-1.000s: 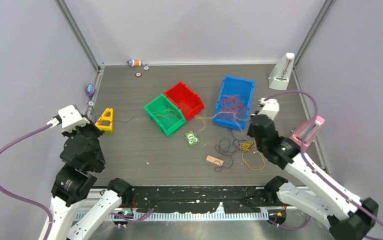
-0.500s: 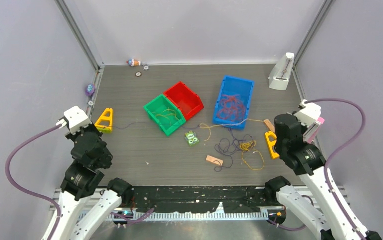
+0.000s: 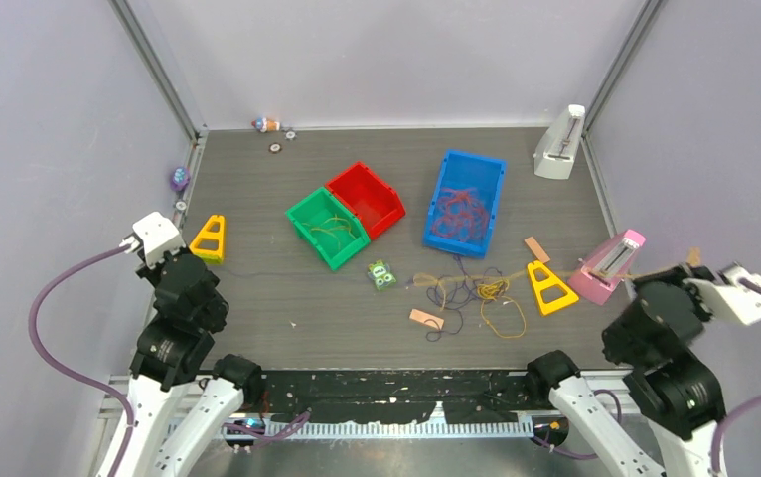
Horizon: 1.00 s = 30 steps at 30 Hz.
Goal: Untangle the cables
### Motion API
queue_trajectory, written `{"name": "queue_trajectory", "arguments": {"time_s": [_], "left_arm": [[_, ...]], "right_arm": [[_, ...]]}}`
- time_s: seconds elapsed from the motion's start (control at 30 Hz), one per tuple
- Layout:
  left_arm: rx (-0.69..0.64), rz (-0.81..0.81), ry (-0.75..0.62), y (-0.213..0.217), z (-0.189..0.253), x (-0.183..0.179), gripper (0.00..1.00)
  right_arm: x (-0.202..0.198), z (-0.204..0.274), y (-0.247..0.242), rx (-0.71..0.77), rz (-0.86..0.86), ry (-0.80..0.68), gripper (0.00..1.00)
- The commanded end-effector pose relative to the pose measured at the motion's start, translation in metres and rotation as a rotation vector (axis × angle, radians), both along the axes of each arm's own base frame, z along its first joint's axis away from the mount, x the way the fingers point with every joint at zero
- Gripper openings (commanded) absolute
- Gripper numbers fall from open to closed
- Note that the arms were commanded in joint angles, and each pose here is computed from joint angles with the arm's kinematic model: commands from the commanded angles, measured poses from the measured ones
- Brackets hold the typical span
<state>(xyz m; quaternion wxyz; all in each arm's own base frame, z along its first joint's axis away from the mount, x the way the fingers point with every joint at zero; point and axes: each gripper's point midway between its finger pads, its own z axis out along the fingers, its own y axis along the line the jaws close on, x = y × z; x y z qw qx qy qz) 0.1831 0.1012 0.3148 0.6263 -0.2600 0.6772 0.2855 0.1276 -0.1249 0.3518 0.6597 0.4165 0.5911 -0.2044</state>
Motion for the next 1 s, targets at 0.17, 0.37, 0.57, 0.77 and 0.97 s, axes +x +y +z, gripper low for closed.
{"name": "queue_trajectory", "arguments": {"time_s": [0.17, 0.37, 0.57, 0.77, 0.97], "left_arm": [[-0.090, -0.201, 0.067, -0.035, -0.018, 0.032, 0.00], [-0.289, -0.644, 0.248, -0.124, -0.062, 0.059, 0.00], [-0.418, -0.779, 0.342, -0.161, -0.099, 0.059, 0.32], [-0.431, -0.953, 0.372, -0.194, -0.108, 0.053, 0.76], [-0.421, -1.312, 0.315, -0.272, -0.120, 0.049, 0.83]], "right_arm": [[0.011, 0.030, 0.018, -0.073, 0.211, -0.041, 0.05], [0.077, 0.005, 0.136, -0.057, 0.851, 0.094, 0.05], [0.099, -0.003, 0.188, -0.005, 1.077, 0.117, 0.05], [0.112, 0.022, 0.207, -0.011, 1.156, 0.094, 0.05], [0.124, 0.051, 0.213, -0.017, 1.161, 0.056, 0.05]]}}
